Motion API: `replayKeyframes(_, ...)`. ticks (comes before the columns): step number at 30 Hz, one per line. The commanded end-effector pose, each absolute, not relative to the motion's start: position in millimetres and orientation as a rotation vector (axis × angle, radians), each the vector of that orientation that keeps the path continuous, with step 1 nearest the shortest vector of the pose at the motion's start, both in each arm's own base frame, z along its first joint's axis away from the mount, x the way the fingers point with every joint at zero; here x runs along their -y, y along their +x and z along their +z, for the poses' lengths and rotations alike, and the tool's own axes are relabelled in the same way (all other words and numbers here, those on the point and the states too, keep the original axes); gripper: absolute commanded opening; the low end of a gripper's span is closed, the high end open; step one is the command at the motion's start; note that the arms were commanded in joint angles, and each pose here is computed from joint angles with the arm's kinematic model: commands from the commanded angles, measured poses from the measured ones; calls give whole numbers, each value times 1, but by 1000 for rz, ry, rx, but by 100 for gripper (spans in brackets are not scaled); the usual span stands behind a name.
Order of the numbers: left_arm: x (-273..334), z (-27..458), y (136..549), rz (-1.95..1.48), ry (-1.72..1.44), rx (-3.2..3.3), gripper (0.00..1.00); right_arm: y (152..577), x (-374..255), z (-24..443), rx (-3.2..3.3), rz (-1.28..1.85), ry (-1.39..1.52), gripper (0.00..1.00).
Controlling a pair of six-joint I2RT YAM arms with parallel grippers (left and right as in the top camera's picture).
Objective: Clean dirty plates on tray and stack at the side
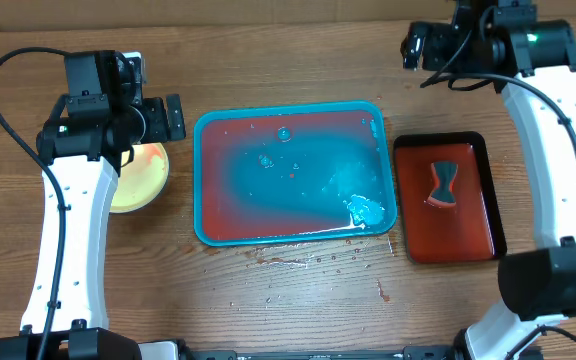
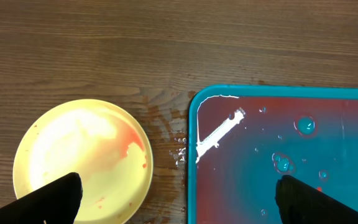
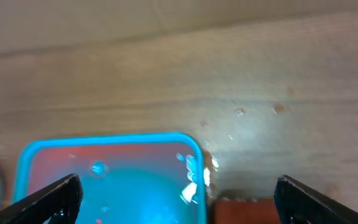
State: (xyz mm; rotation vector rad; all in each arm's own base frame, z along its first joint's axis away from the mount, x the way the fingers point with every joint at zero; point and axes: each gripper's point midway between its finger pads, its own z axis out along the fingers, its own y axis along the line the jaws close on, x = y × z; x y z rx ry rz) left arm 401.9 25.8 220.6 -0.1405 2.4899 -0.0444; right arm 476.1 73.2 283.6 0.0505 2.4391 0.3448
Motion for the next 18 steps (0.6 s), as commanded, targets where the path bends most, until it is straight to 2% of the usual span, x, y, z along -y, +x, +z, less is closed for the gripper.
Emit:
replayKeyframes(1, -27, 226, 404, -24, -113, -2478, 100, 460, -88, 328, -2337, 460, -9, 100)
replayKeyframes(18, -27, 226, 404, -24, -112, -2479, 100, 460, -86, 341, -2295, 457, -2, 100)
